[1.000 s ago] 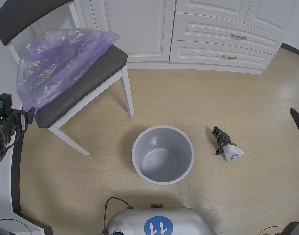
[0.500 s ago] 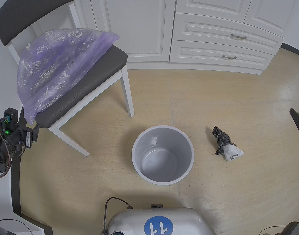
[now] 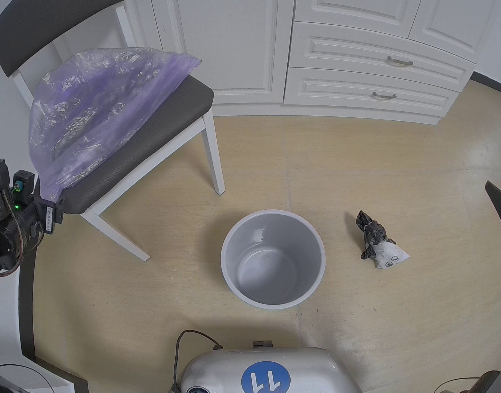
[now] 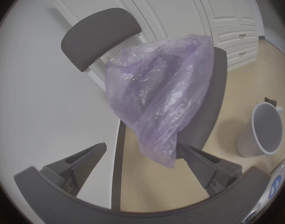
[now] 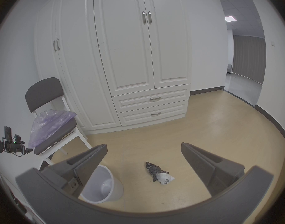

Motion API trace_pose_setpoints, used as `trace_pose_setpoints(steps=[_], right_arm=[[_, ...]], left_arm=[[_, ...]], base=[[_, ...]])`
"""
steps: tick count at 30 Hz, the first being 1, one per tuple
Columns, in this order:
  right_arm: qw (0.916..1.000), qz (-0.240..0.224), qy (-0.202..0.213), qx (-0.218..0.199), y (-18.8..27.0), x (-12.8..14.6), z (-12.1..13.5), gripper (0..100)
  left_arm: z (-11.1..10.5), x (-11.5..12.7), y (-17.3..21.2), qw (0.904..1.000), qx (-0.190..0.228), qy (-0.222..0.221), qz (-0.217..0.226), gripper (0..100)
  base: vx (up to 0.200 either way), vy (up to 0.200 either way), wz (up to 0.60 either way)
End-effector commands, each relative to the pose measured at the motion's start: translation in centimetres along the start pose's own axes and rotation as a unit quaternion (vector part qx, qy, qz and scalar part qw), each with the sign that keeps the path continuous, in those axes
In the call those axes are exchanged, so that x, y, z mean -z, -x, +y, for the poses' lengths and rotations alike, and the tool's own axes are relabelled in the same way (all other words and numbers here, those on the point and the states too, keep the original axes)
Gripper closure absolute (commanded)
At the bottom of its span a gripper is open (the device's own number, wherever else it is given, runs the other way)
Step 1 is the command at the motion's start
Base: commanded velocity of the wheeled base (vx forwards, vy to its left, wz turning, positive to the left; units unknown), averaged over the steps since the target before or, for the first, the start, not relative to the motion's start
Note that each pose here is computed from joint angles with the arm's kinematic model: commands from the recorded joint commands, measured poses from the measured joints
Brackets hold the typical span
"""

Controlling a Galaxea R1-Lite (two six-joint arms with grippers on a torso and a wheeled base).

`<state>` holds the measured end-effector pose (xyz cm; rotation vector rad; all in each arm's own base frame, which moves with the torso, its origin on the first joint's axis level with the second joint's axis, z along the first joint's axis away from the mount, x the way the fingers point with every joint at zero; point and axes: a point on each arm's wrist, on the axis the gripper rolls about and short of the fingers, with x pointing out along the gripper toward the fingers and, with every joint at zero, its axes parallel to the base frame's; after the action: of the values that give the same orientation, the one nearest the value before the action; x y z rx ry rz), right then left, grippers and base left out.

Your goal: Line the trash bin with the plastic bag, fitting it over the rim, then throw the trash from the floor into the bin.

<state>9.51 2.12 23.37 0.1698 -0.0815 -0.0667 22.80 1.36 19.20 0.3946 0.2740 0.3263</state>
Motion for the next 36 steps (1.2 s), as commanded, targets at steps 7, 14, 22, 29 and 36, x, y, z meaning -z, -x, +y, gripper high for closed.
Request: trace_pose_setpoints(steps=[7,14,22,29,36], right_arm=[[1.0000,-0.004,-0.002,-0.001,0.0,-0.2,0.0,0],[1.0000,-0.002,-0.002,-0.001,-0.1,-0.1,0.1,0],[1.0000,0.000,-0.001,-0.001,-0.1,0.0,0.0,0],[1.0000,-0.002,-0.005,-0.001,-0.1,-0.1,0.1,0],[0.9999,-0.008,-0.010,-0.002,0.0,-0.4,0.1,0]], left_arm=[[1.2,-0.5,-1.4,0.9995,-0.031,0.010,0.002,0],[2.3,-1.9,-1.2,0.9954,-0.066,0.032,-0.061,0],[3.1,-1.4,-2.2,0.9949,-0.086,0.021,-0.049,0],[4.8,-3.0,-3.0,0.9903,-0.116,0.032,-0.070,0],[5.4,-4.6,-3.0,0.9872,-0.123,0.037,-0.094,0]], base=[[0.000,0.000,0.00],[0.000,0.000,0.00],[0.000,0.000,0.00],[0.000,0.000,0.00],[0.000,0.000,0.00]])
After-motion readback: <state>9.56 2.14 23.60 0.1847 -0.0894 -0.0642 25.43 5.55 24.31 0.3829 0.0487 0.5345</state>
